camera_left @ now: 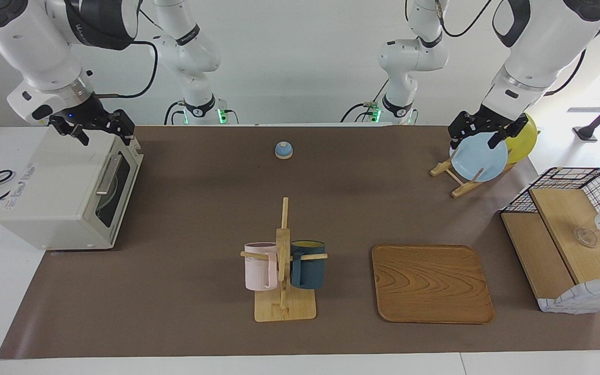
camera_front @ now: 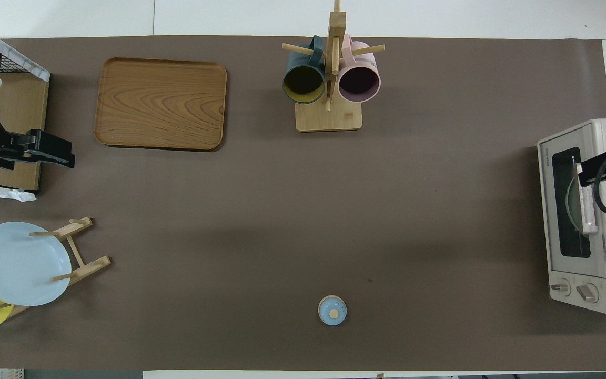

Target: Put corn in oven

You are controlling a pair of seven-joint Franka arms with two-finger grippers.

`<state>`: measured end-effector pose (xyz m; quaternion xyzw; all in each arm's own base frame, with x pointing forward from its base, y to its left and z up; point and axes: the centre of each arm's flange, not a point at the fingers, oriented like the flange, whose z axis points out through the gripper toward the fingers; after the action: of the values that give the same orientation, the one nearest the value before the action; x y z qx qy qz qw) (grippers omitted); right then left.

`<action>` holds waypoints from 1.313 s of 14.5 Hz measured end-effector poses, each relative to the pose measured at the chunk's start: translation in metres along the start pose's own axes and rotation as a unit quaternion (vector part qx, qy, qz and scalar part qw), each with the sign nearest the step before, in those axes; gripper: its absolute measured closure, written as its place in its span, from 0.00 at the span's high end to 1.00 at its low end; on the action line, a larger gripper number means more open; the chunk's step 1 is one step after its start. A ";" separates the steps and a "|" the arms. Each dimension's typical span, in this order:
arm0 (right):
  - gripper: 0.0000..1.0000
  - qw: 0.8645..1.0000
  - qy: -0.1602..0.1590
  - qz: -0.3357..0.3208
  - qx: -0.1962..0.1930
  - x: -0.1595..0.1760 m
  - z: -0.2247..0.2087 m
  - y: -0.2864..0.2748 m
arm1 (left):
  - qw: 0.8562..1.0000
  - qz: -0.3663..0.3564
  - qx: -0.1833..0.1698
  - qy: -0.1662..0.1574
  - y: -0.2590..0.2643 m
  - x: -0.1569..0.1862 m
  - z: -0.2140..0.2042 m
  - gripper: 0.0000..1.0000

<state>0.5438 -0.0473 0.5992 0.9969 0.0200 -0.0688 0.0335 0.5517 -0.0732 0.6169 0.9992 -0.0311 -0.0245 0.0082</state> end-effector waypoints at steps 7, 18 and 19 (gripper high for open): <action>1.00 1.000 -0.024 0.000 -0.002 -0.003 0.000 -0.034 | 1.000 0.000 0.000 0.000 0.000 0.000 0.000 1.00; 1.00 0.999 -0.017 0.030 0.000 -0.004 -0.002 -0.013 | 1.000 0.000 0.000 0.000 0.000 0.000 0.000 1.00; 1.00 0.999 -0.015 0.032 0.000 -0.004 -0.003 -0.012 | 1.000 0.000 0.000 0.000 0.000 0.000 0.000 1.00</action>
<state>0.5399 -0.0356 0.6015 0.9958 -0.0120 -0.0828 0.0359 0.5517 -0.0732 0.6169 0.9992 -0.0311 -0.0245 0.0082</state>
